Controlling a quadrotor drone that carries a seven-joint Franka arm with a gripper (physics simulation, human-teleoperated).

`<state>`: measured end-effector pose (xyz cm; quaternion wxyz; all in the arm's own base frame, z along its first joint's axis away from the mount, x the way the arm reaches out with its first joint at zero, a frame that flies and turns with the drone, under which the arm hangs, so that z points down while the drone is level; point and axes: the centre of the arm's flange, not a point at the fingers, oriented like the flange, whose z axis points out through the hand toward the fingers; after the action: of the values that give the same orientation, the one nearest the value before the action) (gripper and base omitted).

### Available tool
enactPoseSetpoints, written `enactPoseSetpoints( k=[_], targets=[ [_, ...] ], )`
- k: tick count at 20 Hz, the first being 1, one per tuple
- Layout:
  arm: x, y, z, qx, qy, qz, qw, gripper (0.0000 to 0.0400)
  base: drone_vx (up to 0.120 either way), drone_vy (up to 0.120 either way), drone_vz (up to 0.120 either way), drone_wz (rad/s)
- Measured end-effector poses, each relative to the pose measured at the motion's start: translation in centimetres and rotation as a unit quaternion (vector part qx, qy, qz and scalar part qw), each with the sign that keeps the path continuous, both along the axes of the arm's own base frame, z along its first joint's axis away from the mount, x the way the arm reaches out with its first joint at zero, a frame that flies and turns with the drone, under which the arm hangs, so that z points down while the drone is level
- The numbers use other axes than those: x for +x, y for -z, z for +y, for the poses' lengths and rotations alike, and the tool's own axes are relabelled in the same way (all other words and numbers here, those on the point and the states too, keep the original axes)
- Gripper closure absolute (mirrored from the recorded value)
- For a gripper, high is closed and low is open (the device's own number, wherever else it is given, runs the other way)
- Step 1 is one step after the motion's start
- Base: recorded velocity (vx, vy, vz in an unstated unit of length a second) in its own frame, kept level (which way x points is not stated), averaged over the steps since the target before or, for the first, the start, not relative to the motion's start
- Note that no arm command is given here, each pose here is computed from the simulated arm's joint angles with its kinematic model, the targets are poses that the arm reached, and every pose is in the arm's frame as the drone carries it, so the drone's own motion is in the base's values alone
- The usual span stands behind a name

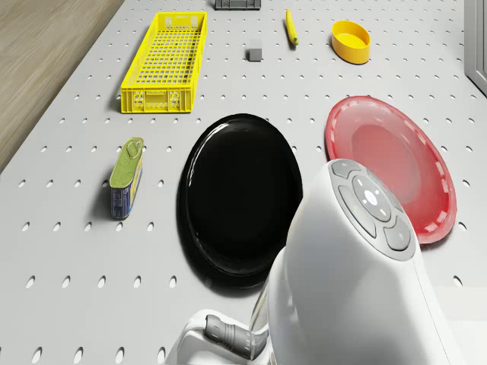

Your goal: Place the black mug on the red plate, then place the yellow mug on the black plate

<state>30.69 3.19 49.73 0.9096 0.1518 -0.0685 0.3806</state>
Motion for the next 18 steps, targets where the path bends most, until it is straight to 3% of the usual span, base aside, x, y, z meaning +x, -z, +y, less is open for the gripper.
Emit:
enactPoseSetpoints(
  k=[7,16,18],
  targets=[
    [0.0,0.6,-2.3,-0.119,0.003,0.0028,0.993,0.0,-0.12,0.0,-0.12,0.0],
    [-0.01,0.6,-3.0,-0.157,0.004,0.0041,0.988,0.0,-0.12,0.0,-0.12,0.0],
    [-0.01,0.6,-3.1,-0.159,0.004,0.0042,0.987,0.0,0.0,0.0,-0.12,0.0]
  ],
)
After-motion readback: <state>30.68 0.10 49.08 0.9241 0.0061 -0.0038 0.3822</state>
